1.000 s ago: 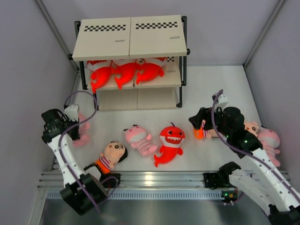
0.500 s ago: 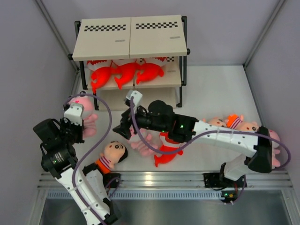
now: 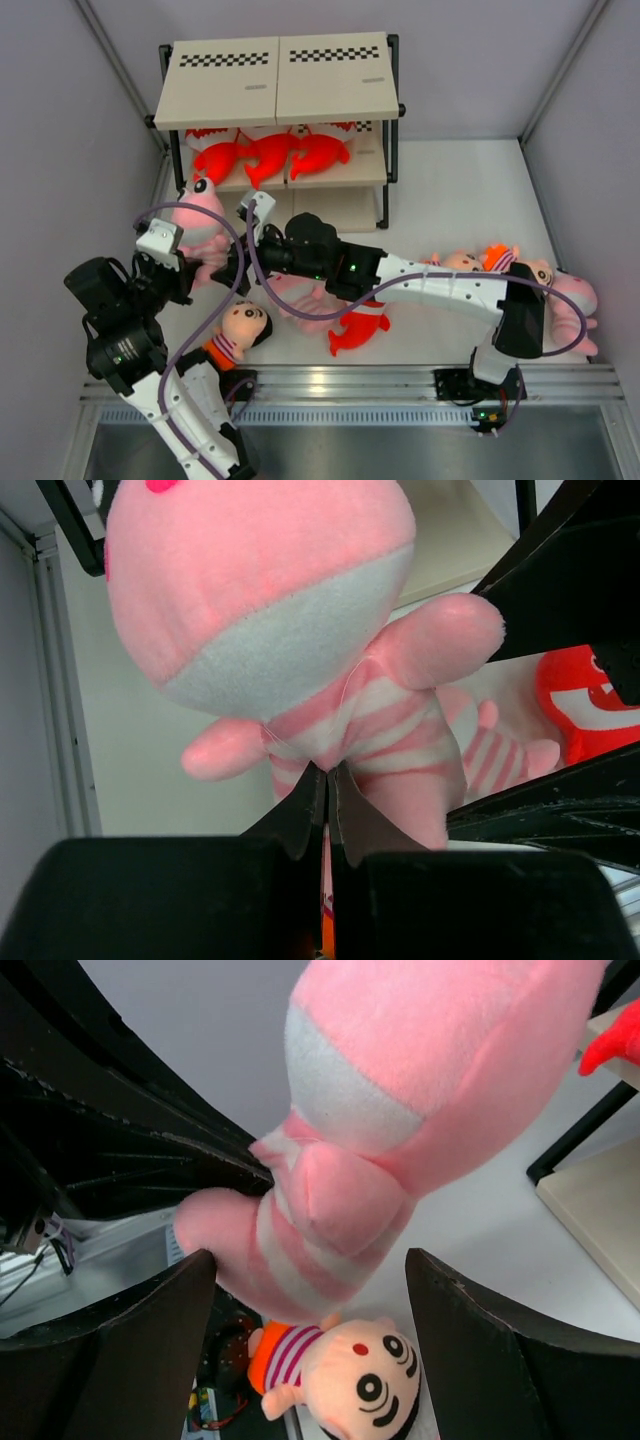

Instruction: Place and organize the stuffed toys onto the shelf

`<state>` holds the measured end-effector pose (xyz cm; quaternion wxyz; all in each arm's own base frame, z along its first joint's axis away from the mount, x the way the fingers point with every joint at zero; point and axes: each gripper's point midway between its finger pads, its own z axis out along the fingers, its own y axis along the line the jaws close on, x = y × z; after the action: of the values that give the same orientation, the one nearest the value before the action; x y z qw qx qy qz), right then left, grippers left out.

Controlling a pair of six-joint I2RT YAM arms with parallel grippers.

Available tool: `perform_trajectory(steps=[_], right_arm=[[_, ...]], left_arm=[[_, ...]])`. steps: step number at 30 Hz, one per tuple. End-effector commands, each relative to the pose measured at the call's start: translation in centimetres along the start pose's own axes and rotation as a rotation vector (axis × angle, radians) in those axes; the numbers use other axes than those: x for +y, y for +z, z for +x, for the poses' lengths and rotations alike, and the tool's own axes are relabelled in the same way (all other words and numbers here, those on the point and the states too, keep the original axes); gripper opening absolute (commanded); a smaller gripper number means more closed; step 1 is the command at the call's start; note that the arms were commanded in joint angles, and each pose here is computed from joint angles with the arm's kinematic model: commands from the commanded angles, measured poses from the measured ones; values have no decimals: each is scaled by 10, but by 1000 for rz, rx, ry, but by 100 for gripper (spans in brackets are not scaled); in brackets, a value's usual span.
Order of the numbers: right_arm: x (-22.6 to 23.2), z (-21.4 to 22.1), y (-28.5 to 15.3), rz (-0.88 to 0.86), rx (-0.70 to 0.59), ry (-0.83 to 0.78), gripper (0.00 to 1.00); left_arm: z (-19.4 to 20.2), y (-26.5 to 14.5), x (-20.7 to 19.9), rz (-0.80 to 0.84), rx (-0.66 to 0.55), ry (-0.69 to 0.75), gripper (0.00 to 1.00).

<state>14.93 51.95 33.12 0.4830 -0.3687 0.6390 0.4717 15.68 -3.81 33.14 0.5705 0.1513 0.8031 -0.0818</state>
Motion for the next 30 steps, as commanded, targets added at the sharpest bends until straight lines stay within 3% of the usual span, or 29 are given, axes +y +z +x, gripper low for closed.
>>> perform_trajectory(steps=[1, 9, 10, 13, 14, 17, 19, 20, 21, 22, 24, 28, 30], right_arm=[[26, -42, 9, -78, -118, 26, 77], [29, -19, 13, -83, -77, 78, 73], [31, -21, 13, -87, -84, 78, 68], [34, -36, 11, -93, -120, 80, 39], [35, -41, 10, -96, -126, 76, 24], [39, -60, 4, -101, -150, 69, 0], [39, -80, -2, -95, -170, 61, 0], [38, -89, -6, -94, -178, 62, 0], [37, -114, -12, -105, -214, 62, 0], [35, -123, -15, -108, -220, 65, 0], [22, -140, -18, -113, -223, 81, 0], [-8, -179, -28, -89, -241, 88, 0], [-26, -197, -38, -85, -247, 84, 0]], left_arm=[[-15, -4, -13, 47, -48, -9, 0], [-34, -12, -13, 21, -73, -27, 0], [-36, -13, -14, 23, -77, -24, 0], [-39, -16, -20, 38, -94, -3, 0], [-40, -16, -20, 38, -98, 2, 0], [-46, -19, -21, 35, -108, 21, 2], [-51, -21, -20, 27, -114, 32, 17], [-60, -26, -21, 15, -132, 55, 32], [-65, -28, -20, 3, -136, 62, 63], [-72, -31, -20, -4, -146, 72, 74], [-94, -44, -23, -41, -185, 106, 89], [-125, -60, -17, -125, -229, 127, 98], [-135, -67, -19, -146, -253, 144, 98]])
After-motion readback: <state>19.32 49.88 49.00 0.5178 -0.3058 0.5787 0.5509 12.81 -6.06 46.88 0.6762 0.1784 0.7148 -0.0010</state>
